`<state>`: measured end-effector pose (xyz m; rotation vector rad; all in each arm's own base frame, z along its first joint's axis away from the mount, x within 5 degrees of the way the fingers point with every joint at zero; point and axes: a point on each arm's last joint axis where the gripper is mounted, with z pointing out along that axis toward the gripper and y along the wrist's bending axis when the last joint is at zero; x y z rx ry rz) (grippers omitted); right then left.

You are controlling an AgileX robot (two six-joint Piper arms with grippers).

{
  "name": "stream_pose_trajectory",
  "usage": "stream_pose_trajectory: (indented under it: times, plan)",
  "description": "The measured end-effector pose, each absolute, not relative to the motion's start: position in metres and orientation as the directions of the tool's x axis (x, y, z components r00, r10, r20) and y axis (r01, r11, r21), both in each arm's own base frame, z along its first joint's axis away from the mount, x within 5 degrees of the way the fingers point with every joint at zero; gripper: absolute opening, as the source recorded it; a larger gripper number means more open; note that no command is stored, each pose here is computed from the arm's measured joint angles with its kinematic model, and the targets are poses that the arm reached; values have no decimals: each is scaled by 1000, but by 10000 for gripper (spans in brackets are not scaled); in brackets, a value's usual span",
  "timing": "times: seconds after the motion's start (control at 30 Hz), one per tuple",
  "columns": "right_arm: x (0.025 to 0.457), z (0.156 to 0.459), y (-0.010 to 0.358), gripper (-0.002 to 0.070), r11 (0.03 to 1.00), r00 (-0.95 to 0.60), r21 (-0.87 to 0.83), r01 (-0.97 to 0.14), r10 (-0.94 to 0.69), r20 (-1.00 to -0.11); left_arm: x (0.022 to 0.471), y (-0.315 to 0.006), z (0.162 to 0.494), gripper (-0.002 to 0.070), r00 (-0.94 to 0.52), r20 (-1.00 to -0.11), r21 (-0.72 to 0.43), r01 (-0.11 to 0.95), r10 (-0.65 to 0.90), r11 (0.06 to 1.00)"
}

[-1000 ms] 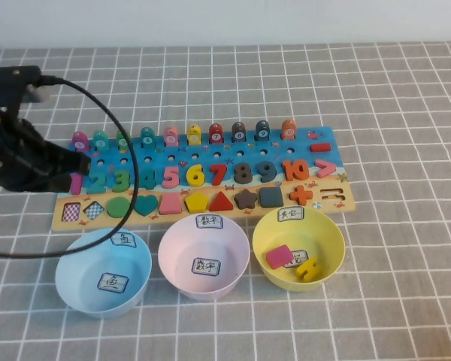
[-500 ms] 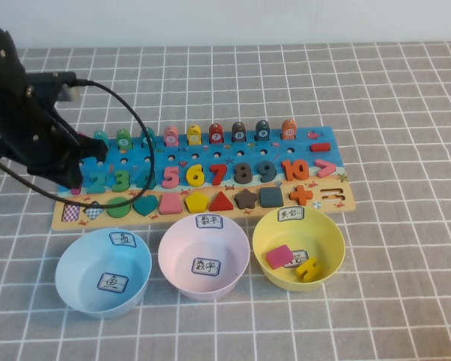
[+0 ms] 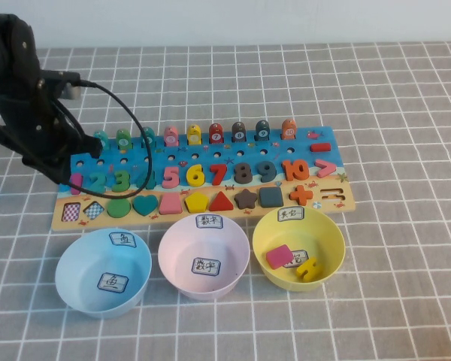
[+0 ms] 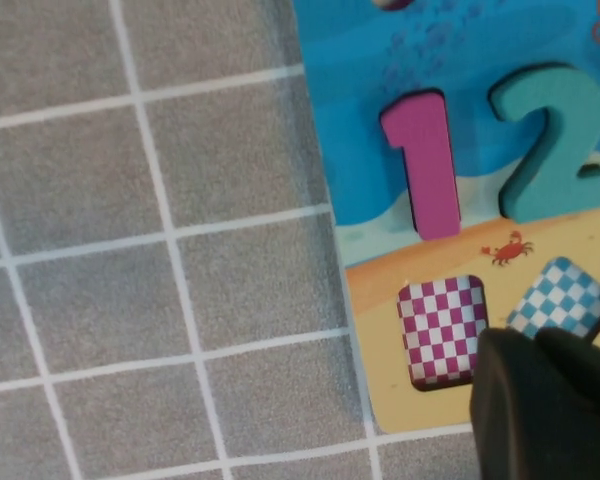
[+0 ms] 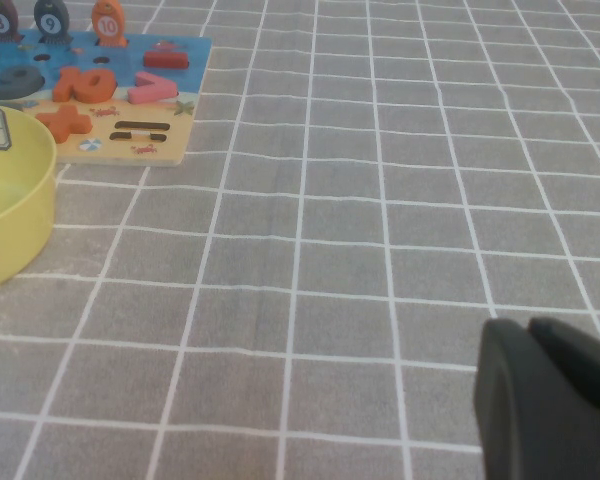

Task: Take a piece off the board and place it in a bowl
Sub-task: Pick up the "number 1"

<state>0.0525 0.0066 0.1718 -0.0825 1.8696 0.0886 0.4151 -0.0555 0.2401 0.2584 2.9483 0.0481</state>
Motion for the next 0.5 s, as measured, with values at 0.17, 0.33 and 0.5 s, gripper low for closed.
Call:
stream_pose_trajectory:
  times: [0.17, 0.33, 0.5]
  plan:
    - [53, 172, 7, -17, 995, -296, 19, -102, -12, -955, 418, -56, 226, 3, -971, -138, 49, 188, 193, 981]
    - [53, 172, 7, -17, 995, -296, 19, -102, -12, -955, 420, -56, 224, 118, -970, -146, 49, 188, 193, 981]
    - [53, 172, 7, -17, 995, -296, 19, -102, -12, -955, 425, -57, 225, 234, -960, -203, 51, 188, 194, 981]
